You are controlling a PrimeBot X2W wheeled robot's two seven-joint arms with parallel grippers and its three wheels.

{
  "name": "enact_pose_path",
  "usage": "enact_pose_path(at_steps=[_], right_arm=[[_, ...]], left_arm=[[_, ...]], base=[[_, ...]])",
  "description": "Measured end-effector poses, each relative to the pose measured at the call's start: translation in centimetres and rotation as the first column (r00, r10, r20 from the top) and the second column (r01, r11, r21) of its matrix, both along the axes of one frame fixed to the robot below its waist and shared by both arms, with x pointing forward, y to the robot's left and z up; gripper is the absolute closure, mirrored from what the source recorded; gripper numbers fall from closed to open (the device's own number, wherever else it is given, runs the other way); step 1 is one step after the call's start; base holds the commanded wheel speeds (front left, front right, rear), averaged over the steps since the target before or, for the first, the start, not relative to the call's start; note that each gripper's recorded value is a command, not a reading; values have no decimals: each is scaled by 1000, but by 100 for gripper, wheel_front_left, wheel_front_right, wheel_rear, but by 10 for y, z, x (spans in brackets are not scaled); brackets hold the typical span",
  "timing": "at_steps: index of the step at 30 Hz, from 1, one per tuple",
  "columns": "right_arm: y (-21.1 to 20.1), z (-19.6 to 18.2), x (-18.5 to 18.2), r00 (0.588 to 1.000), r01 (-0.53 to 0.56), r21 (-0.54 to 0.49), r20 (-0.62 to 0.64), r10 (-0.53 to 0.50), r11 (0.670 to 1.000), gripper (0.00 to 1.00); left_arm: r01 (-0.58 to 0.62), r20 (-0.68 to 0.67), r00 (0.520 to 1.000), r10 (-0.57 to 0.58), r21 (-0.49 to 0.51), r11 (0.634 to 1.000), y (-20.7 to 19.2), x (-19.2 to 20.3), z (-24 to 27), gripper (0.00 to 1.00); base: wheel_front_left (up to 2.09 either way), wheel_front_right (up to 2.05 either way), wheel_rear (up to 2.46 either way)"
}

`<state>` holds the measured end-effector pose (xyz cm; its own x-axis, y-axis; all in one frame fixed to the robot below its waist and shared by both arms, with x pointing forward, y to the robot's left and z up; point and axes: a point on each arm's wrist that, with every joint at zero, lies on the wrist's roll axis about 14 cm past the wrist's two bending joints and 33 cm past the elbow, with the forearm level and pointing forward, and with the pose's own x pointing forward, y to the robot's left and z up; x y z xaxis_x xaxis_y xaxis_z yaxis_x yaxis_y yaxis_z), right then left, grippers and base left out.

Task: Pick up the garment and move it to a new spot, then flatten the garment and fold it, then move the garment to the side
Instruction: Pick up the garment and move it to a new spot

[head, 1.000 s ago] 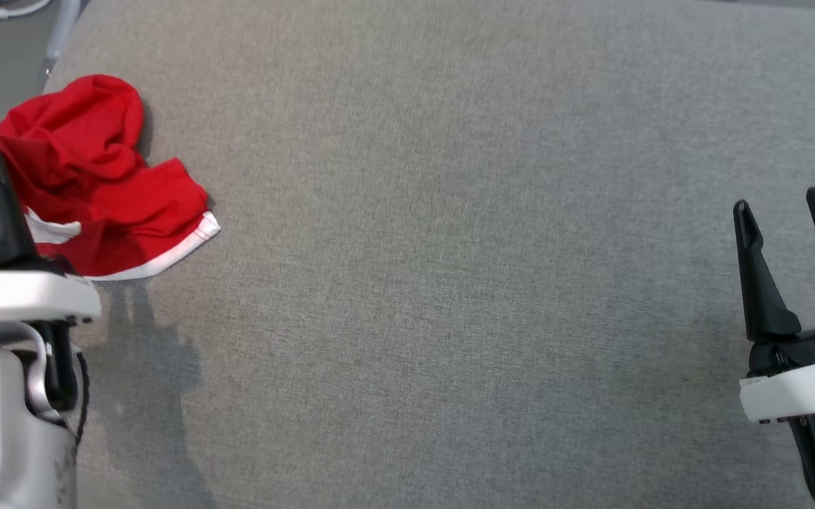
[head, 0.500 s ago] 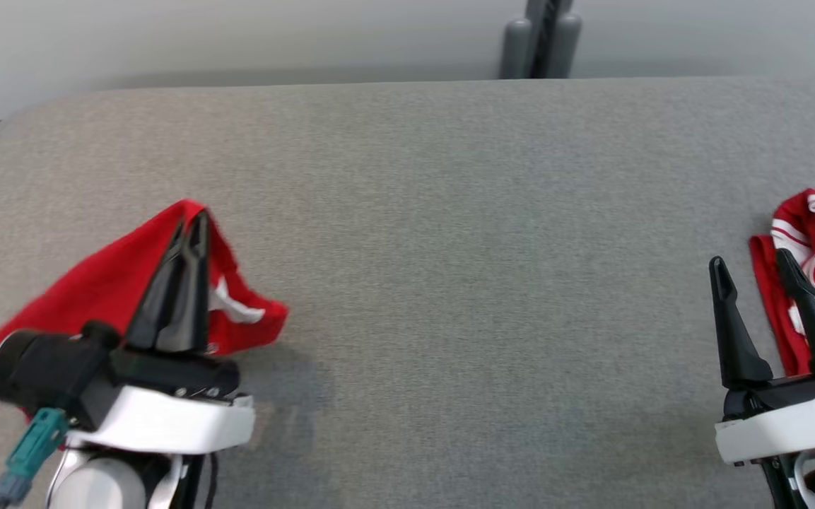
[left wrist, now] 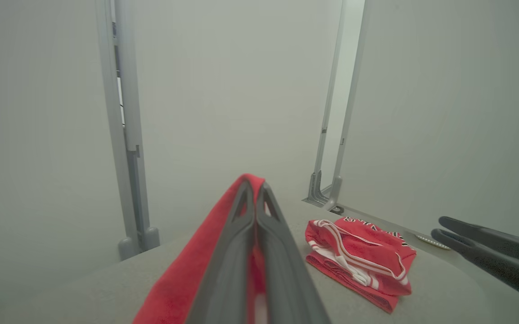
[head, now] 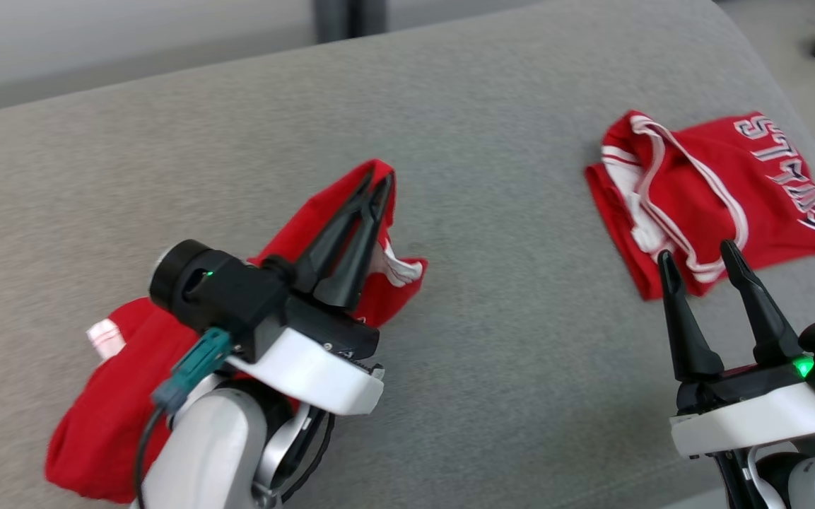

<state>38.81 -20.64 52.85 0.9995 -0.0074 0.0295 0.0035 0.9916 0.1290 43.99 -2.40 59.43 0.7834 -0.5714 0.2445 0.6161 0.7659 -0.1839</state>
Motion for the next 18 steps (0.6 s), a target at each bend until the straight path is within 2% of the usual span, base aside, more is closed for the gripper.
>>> enact_pose_path(at_steps=[5, 10, 13, 14, 18], right_arm=[[-30, -17, -17, 994, 105, 2, -45, -104, 995, 0], [-48, -37, -23, 981, 170, 3, -96, -169, 985, 0], [-56, -46, -25, 974, 199, 1, -115, -198, 980, 0], [-59, -49, -26, 971, 210, -1, -121, -208, 978, 0], [-63, -53, -24, 969, 216, -5, -124, -215, 976, 0]], left_arm=[[141, -141, 981, -134, 46, 989, -51, 5, -56, 100], [213, -304, 937, -172, 107, 971, -71, 12, -128, 100], [248, -340, 920, -195, 118, 961, -80, 13, -151, 40], [256, -345, 917, -202, 117, 960, -82, 12, -155, 0], [243, -324, 926, -196, 111, 964, -77, 13, -151, 0]], base=[[0, 0, 0], [0, 0, 0], [0, 0, 0], [0, 0, 0], [0, 0, 0]])
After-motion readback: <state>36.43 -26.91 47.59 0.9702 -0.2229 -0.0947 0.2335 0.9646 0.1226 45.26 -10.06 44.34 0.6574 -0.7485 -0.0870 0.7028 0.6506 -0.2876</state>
